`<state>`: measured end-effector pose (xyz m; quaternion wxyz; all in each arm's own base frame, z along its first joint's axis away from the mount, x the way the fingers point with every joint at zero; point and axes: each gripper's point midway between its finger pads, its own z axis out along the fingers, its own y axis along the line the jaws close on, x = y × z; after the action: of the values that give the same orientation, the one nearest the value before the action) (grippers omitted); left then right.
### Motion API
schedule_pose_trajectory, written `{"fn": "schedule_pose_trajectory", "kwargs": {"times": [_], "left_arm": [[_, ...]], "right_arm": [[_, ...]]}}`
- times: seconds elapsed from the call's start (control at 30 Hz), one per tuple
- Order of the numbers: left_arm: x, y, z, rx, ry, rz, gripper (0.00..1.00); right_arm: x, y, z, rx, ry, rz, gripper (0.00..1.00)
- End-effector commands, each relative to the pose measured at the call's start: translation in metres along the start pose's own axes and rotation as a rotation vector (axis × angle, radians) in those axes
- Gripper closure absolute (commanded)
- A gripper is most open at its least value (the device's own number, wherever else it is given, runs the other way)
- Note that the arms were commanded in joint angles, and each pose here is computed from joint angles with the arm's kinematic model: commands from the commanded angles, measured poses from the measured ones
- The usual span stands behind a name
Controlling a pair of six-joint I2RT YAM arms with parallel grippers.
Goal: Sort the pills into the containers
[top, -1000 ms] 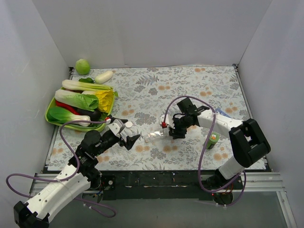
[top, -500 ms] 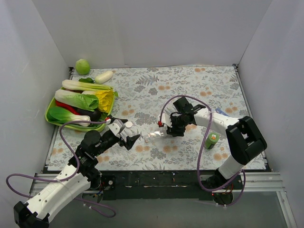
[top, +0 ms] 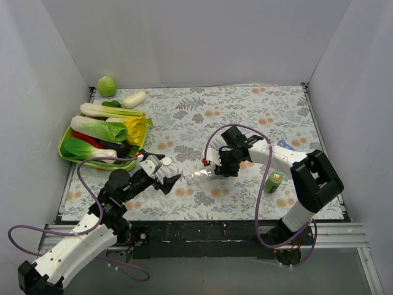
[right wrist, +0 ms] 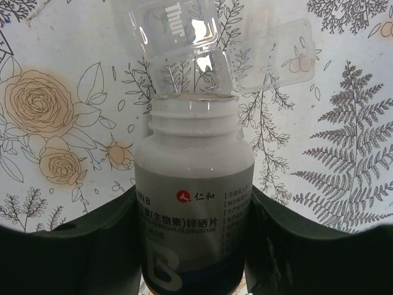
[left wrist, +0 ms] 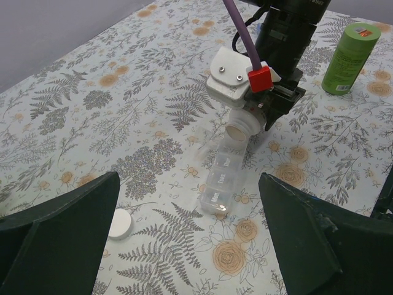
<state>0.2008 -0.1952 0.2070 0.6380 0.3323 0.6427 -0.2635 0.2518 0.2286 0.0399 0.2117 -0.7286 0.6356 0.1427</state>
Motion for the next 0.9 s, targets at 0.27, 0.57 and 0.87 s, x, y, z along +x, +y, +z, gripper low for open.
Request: {"fn": "schedule_pose_trajectory", "kwargs": {"times": [0.27,0.57,0.87], "left_arm": [[-0.0027,0.0005,-0.0003,0.001,-0.013,0.019,0.02],[-0.0034,0.0005,-0.0005,0.002,-0.017,0.021,0.02],[-0.0035,0.0001,-0.0005,0.005,-0.018,0.025,0.02]], "right_arm": [[-0.0094,-0.0118,-0.0084,0.033,0.039,-0.026,0.96],[-0.0057,-0.0112,-0.007,0.03,0.074,-0.021,0.96],[-0.0039,-0.01,-0.0083,0.025,0.103,-0.044,0.96]]}}
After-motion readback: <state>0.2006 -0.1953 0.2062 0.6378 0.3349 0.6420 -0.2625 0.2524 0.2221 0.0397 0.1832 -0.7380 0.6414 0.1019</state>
